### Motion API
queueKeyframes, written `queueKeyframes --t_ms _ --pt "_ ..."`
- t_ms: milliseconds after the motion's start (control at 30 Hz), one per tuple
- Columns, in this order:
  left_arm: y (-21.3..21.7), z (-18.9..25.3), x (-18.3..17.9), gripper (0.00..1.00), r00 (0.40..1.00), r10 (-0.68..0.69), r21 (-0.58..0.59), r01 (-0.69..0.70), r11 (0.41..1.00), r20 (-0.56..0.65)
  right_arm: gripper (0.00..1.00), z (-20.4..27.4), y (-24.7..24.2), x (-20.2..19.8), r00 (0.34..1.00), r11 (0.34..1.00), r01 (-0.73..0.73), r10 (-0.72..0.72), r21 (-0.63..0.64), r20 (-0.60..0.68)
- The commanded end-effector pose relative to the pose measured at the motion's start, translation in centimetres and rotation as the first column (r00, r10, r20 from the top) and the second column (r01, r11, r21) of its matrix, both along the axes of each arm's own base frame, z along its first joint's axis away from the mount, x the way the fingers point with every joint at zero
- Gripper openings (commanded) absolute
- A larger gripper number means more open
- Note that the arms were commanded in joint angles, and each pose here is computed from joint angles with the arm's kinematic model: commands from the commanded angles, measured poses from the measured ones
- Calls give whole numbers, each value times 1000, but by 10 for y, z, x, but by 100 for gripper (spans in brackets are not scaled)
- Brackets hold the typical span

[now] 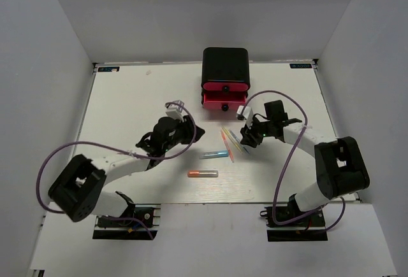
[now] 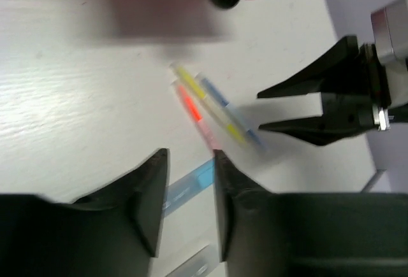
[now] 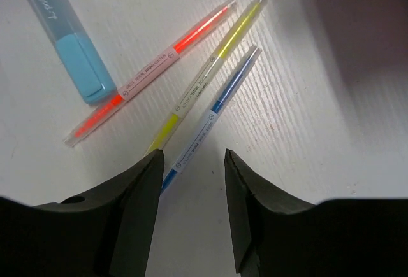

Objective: Sort the stationery into containers
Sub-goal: Pick up the pen from the center of the board.

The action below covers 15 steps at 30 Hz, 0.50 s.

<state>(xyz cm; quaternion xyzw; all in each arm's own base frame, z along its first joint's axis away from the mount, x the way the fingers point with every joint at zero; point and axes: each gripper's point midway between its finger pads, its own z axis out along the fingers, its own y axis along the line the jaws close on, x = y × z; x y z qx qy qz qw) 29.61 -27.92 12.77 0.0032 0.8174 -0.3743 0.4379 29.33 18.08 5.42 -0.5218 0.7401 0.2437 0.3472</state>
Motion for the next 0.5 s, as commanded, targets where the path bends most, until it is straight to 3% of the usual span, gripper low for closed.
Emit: queueKeyframes --t_ms 0,100,467 --pt "29 -6 -12 50 998 66 79 -67 995 5 49 1 1 25 995 995 85 -83 -56 48" --pt "47 -7 -21 62 994 110 101 -110 989 9 49 -2 2 33 991 988 130 -126 -82 52" --pt "75 -13 -30 79 973 230 123 -225 967 -31 49 -19 7 37 987 976 160 -158 -147 29"
